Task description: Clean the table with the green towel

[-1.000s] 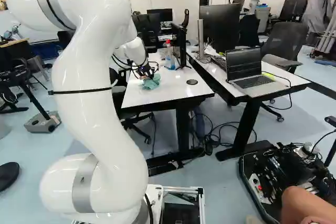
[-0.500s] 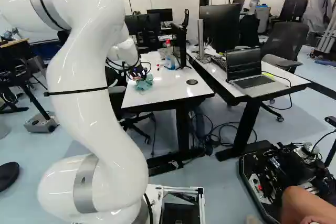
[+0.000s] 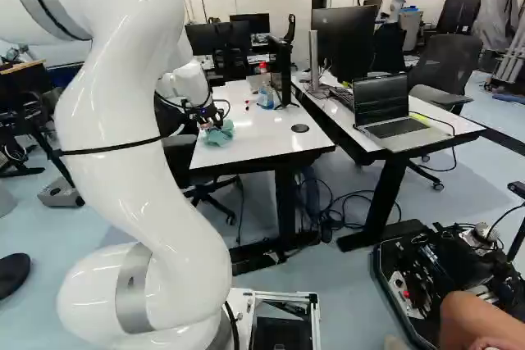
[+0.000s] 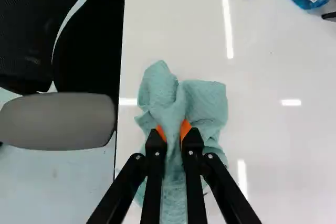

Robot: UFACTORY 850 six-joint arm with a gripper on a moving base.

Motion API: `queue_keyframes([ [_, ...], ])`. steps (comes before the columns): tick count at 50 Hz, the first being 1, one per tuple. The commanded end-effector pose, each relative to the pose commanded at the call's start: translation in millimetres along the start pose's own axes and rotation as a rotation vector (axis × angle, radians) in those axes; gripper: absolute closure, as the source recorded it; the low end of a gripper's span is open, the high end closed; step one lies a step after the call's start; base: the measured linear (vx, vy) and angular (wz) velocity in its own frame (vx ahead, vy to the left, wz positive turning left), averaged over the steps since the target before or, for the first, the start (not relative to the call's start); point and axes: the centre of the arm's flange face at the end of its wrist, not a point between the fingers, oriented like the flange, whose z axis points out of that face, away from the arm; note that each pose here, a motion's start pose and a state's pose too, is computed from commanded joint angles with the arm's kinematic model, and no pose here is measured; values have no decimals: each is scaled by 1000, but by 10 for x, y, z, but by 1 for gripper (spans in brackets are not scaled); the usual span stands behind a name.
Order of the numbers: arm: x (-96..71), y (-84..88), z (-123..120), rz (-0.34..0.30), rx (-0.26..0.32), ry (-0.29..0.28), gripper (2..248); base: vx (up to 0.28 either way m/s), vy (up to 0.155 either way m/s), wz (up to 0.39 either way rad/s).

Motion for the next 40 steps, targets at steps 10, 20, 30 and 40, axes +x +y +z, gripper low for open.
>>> queue_keyframes([
  [10,-160,0,-105,0,0,-11,204,0,0,0],
  [20,-302,83,-196,13,-8,-19,204,0,0,0],
  [30,-410,225,-264,37,-22,-25,204,0,0,0],
  [40,-467,391,-299,65,-38,-27,204,0,0,0],
])
